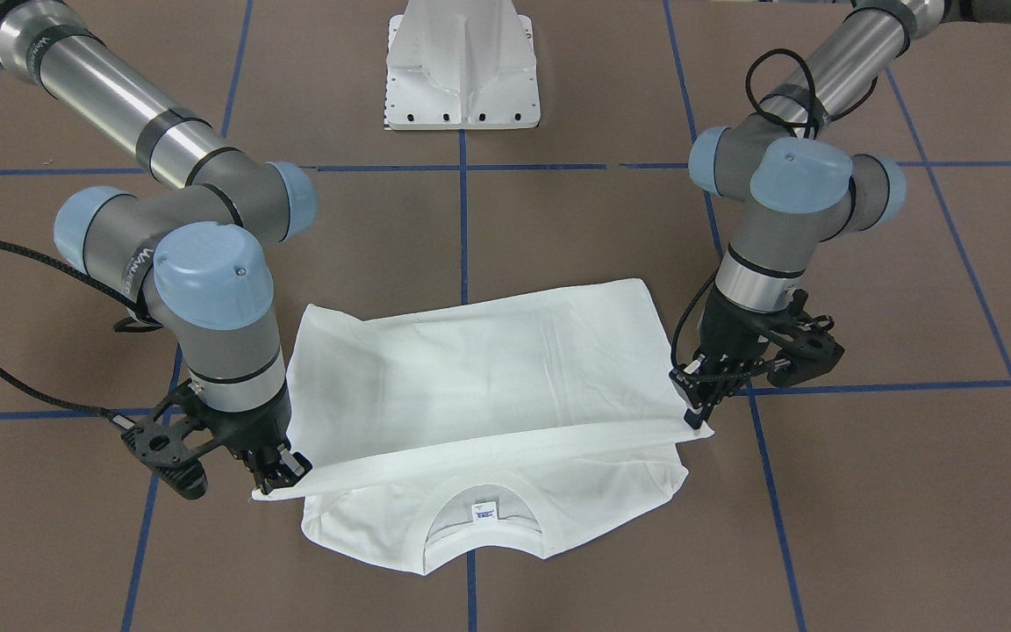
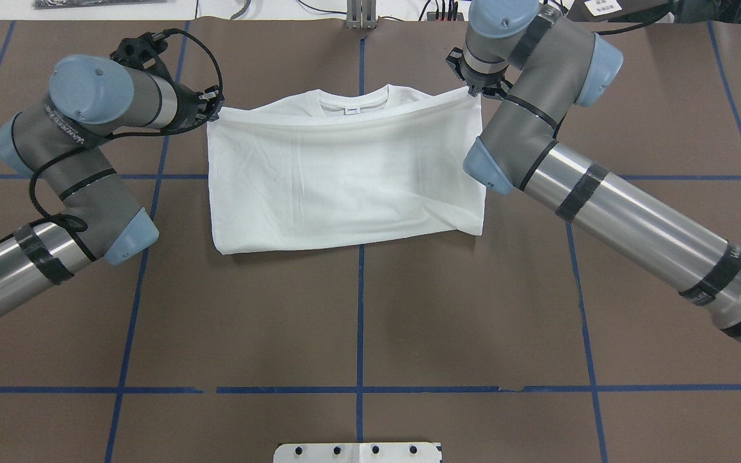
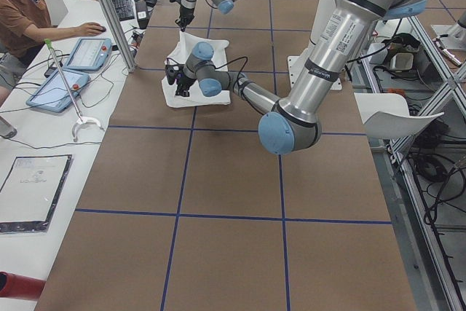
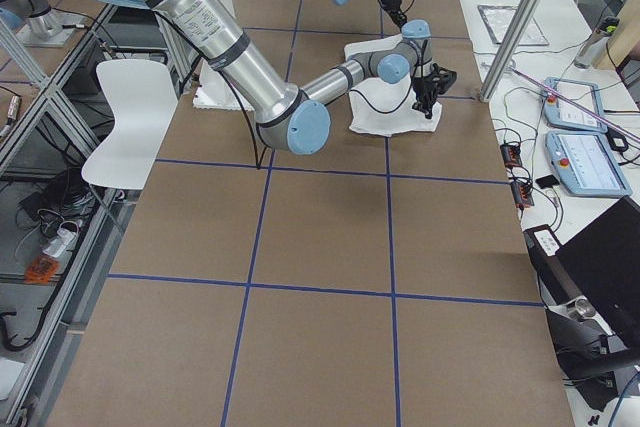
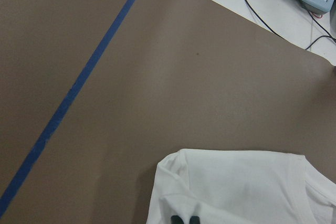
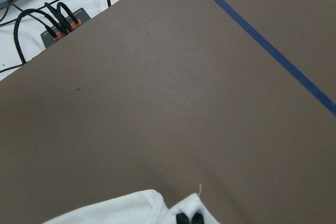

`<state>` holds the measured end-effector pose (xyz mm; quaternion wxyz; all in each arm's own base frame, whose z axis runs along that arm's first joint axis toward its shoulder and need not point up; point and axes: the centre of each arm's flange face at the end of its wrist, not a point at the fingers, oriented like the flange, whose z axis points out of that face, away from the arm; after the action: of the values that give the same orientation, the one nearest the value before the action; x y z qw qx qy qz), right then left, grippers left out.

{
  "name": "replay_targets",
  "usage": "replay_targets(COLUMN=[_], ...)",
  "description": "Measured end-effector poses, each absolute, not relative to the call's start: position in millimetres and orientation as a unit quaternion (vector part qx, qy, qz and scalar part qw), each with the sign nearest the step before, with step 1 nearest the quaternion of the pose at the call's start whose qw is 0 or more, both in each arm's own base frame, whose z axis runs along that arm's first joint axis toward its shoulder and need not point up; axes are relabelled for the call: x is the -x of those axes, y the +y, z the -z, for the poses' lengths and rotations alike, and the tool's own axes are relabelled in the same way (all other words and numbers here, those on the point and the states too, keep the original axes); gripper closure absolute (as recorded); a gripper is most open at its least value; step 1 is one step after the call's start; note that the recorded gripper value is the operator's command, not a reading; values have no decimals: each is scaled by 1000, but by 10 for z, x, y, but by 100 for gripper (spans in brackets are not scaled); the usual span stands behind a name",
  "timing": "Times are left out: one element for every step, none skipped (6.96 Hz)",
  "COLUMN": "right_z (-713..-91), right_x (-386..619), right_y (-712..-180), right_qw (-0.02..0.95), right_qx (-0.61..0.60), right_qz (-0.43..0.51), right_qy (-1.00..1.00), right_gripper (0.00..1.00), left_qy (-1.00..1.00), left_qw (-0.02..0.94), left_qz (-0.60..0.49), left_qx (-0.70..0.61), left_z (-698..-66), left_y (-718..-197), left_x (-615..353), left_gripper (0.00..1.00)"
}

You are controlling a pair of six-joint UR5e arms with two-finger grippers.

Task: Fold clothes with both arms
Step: 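Lay the hem at the collar and open both grippers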

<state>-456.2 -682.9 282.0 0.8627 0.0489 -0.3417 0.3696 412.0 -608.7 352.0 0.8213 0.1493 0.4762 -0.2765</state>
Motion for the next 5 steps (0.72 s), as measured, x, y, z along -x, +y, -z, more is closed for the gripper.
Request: replay_targets(right_z=[-2848, -2900, -2953, -2973, -2970], right_x=[4636, 4696, 4756, 4802, 4830], right_y=[-6895, -6921, -6923, -6915, -6910], right_qw=[865, 866, 868, 868, 868], right_qx=[-46, -45, -45, -45, -46], right_qz=[-370, -369, -367, -365, -363], right_qy=[-336, -333, -332, -334, -335], right_gripper=[100, 100, 100, 100, 100], left_qy=[477, 478, 479, 479, 478], left_qw=[820, 820, 819, 819, 819], left_qz=[277, 276, 276, 276, 277], left_qx=[-151, -152, -153, -153, -153], left_z=[-3604, -3675, -3726, -3759, -3788], left_y=[-6161, -6219, -6259, -6275, -6279], left_x=[-4185, -4239, -4277, -4294, -4296], left_gripper=[100, 100, 100, 100, 100])
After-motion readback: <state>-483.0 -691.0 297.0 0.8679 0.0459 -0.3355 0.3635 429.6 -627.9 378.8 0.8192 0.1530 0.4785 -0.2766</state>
